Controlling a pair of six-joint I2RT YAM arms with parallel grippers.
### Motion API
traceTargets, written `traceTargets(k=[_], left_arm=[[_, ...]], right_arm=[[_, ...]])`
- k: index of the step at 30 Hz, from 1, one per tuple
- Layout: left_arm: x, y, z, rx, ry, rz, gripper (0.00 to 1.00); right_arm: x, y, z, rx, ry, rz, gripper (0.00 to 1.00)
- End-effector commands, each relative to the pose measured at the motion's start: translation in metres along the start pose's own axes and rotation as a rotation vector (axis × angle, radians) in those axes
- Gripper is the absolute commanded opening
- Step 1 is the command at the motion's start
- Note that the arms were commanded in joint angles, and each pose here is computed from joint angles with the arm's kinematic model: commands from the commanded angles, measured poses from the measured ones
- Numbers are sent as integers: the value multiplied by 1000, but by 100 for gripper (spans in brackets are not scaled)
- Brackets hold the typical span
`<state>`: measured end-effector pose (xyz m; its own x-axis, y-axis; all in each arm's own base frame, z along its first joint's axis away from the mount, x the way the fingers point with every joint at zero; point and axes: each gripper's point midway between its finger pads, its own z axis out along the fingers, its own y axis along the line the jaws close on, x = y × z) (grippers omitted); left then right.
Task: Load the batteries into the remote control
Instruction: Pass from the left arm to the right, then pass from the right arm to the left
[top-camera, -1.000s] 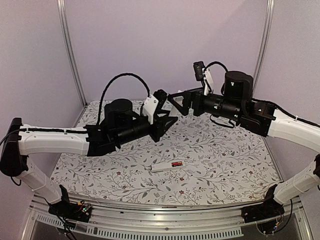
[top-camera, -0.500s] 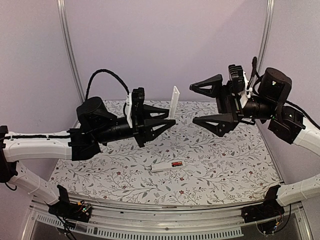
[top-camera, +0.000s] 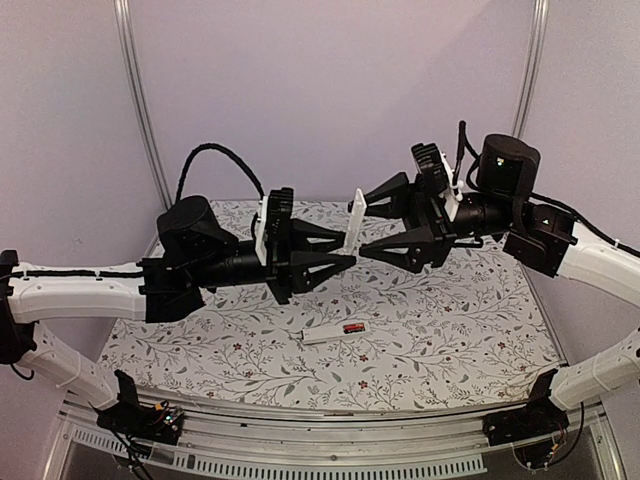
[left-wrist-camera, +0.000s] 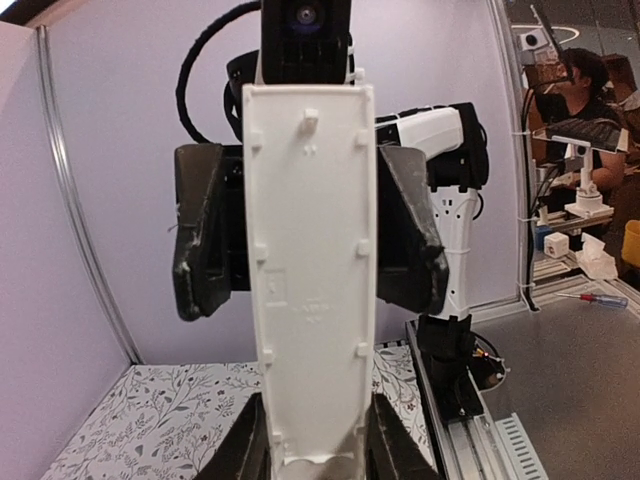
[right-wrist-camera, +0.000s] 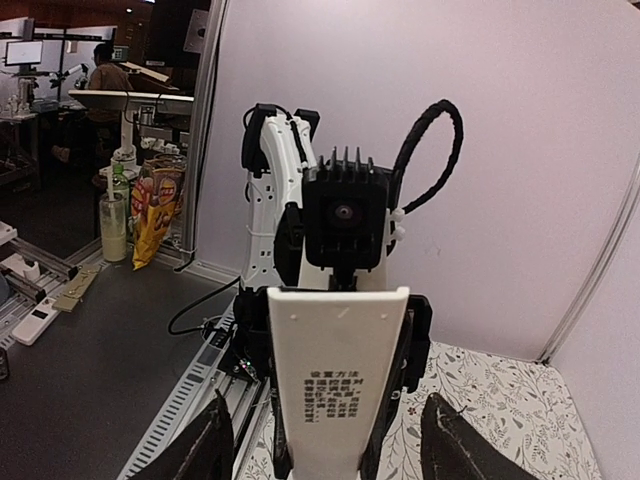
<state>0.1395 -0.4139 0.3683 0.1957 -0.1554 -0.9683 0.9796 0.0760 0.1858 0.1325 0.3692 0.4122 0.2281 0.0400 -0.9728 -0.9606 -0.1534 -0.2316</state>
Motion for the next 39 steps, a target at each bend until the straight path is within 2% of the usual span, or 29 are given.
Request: traceTargets(k=[1, 13, 20, 22, 24, 25, 27, 28, 29, 30, 34, 37, 39], left_arm=[[-3, -4, 6, 21, -2, 13, 0], [2, -3, 9, 13, 13, 6, 0], [2, -3, 8, 13, 17, 1, 1], [3, -3, 7, 10, 20, -1, 9], [2, -2, 7, 4, 20, -5, 22], [3, -2, 6, 3, 23, -6, 32], [4, -1, 4, -5, 27, -12, 61], [4, -1, 4, -13, 32, -19, 73], [5, 1, 2, -25, 39, -28, 80], [5, 4, 1, -41, 49, -41, 84], [11, 19, -5, -147, 130, -145, 85], [14, 38, -15, -274, 170, -226, 83], [17, 50, -21, -353, 196, -283, 79]], right_arm=[[-6, 4, 3, -55, -19, 21, 60], [-3, 2, 11, -73, -29, 52, 43], [-2, 0, 10, -59, -9, 53, 30], [-1, -1, 10, -45, 4, 51, 27], [0, -5, 8, -14, 17, 49, 25], [1, -8, 7, 9, 24, 43, 24], [7, -18, 4, 76, 63, 49, 22], [12, -23, 3, 116, 87, 49, 22], [17, -30, 0, 160, 116, 39, 22], [25, -36, -2, 203, 154, 39, 22], [73, -76, -18, 455, 377, -5, 21], [107, -89, -19, 528, 542, -38, 17], [119, -92, -16, 541, 600, -51, 15]])
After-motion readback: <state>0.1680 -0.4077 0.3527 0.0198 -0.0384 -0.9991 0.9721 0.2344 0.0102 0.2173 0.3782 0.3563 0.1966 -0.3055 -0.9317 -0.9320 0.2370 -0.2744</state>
